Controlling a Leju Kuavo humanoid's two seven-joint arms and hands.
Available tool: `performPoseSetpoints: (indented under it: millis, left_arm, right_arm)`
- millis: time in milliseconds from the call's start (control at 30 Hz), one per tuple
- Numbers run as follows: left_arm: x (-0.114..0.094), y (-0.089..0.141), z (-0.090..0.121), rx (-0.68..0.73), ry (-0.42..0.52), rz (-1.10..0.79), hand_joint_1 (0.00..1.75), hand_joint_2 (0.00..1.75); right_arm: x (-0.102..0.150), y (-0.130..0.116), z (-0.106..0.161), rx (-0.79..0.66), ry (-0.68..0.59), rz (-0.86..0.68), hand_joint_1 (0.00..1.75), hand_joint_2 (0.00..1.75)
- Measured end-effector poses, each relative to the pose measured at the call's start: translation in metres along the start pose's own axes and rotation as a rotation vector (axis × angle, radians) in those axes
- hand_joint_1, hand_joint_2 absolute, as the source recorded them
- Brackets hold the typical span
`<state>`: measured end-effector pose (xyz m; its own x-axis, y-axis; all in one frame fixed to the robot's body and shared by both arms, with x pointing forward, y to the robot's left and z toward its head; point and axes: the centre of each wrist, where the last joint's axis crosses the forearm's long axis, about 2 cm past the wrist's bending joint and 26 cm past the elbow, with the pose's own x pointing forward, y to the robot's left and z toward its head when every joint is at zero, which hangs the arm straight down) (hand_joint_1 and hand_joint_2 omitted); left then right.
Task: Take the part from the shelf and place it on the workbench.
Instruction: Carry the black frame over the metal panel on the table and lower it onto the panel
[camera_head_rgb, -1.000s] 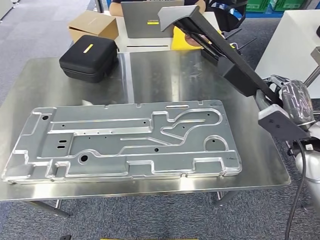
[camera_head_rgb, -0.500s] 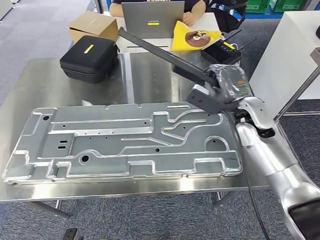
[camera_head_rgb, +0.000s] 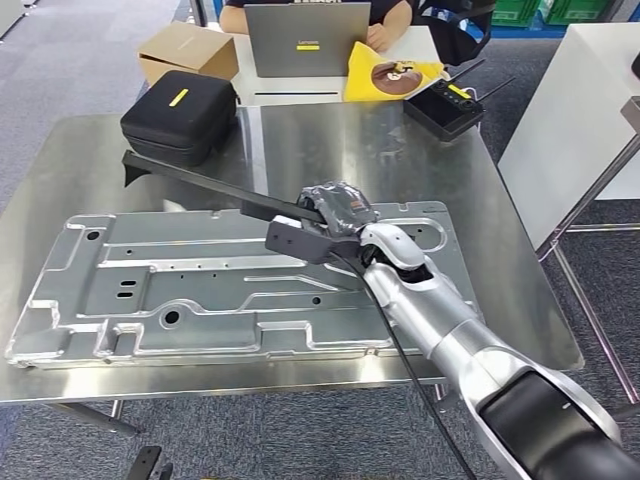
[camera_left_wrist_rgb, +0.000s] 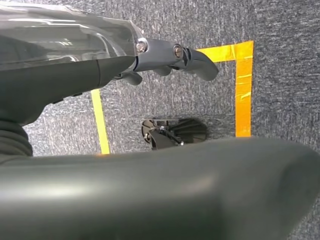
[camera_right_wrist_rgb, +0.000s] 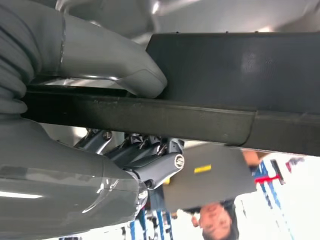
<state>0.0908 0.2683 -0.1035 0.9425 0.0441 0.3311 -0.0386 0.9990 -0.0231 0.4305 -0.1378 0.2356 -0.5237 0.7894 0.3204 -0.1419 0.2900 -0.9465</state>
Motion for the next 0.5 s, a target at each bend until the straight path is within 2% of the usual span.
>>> performPoseSetpoints:
  millis: [200, 500]
  left_arm:
    - [0.001, -0.001, 0.0, -0.003, -0.002, -0.01, 0.0, 1.75]
    - [0.0, -0.001, 0.0, -0.011, -0.036, -0.003, 0.0, 1.75]
  right_arm:
    - [0.004, 0.014, -0.006, 0.069, 0.01, 0.002, 1.75, 1.75]
    - [-0.008, 0.022, -0.006, 0.143, 0.049, 0.03, 1.75, 1.75]
